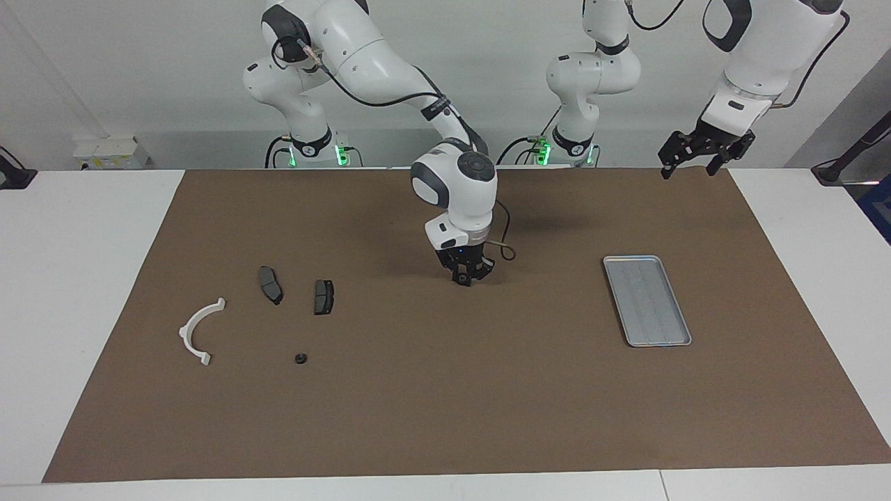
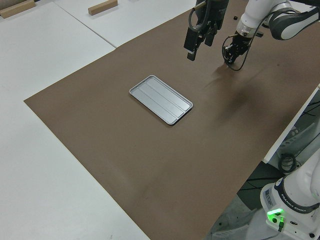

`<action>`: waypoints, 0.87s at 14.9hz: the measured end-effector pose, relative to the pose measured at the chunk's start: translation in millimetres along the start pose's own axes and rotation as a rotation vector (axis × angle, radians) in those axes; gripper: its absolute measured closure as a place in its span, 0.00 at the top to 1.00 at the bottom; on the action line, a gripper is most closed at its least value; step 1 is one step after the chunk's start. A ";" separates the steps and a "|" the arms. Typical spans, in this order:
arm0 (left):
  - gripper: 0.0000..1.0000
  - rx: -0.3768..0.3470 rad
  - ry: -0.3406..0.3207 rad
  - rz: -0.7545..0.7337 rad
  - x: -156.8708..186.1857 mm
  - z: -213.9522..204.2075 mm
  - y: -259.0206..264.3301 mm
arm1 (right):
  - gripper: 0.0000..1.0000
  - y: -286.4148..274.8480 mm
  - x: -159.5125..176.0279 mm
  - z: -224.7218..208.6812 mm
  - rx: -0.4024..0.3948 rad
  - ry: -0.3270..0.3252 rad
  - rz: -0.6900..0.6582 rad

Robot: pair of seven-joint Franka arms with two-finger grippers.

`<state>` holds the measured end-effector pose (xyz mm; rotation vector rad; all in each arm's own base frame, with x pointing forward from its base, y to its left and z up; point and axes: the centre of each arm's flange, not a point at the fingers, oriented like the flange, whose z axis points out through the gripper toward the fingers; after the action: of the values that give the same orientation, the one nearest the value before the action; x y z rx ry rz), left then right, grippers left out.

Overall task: Pick bearing gear from pile to tray
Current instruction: 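Lower the bearing onto the table center and open the right gripper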

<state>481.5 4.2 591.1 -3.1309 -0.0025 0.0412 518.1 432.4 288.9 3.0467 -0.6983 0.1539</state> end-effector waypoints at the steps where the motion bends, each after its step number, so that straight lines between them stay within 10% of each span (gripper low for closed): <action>1: 1.00 0.000 0.001 0.000 -0.2 -0.4 0.0 | 0.35 -0.2 -0.5 0.2 0.000 0.000 -0.001; 7: 1.00 0.000 0.002 0.000 -0.5 -0.8 0.1 | 0.39 -1.0 -0.5 0.5 0.008 0.003 0.026; 13: 1.00 0.000 0.004 0.001 -0.2 -1.1 0.4 | 0.99 -1.1 42.1 -43.5 -0.017 0.019 0.094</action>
<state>481.3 3.8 592.2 -3.1310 -0.0007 0.0349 552.3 416.6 336.4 2.9935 -0.8381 0.1762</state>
